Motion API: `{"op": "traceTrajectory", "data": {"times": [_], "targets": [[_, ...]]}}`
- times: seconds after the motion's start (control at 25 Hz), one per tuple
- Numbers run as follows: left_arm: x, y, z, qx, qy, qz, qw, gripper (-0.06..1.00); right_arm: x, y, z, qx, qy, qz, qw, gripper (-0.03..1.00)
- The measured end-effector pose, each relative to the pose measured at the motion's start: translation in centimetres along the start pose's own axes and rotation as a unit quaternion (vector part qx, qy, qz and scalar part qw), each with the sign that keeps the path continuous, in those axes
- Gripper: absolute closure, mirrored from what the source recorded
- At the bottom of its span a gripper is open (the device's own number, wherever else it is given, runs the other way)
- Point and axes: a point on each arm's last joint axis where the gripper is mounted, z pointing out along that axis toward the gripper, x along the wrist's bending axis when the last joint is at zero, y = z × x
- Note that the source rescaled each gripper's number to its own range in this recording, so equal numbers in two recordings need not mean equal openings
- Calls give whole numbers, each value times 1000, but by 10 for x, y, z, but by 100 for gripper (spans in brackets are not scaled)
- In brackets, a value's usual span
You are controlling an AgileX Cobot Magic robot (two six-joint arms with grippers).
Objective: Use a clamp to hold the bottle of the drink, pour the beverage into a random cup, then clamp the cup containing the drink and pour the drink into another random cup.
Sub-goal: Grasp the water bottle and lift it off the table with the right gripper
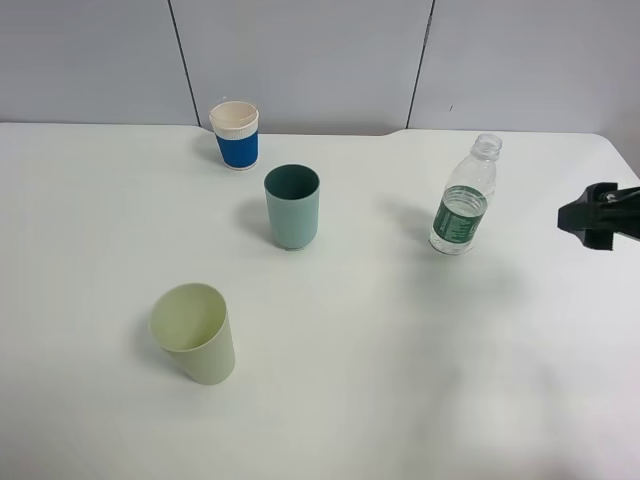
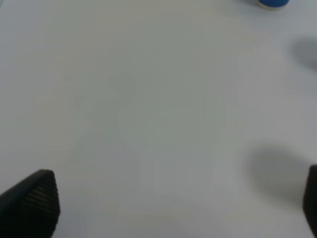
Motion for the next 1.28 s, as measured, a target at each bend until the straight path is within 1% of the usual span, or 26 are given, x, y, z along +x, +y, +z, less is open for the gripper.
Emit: {"op": "traceTrajectory", "data": {"times": [0.2, 0.32, 0.52, 0.68, 0.92, 1.12, 1.28], "targets": [[0, 0, 0, 0, 0, 0, 1000, -6, 0, -8, 14, -16, -1, 0, 1000, 9], [0, 0, 0, 0, 0, 0, 1000, -6, 1, -18, 26, -13, 0, 1, 1000, 9], [0, 0, 0, 0, 0, 0, 1000, -6, 1, -30, 46, 13, 0, 1, 1000, 9], [0, 0, 0, 0, 0, 0, 1000, -6, 5, -31, 60, 7, 7, -10, 1000, 9], [0, 0, 0, 0, 0, 0, 1000, -6, 22, -31, 79, -24, 40, -64, 997, 9], [0, 0, 0, 0, 0, 0, 1000, -6, 25, -34, 93, -34, 47, -73, 996, 9], [0, 0, 0, 0, 0, 0, 1000, -6, 27, -35, 103, -53, 49, -88, 993, 9]]}}
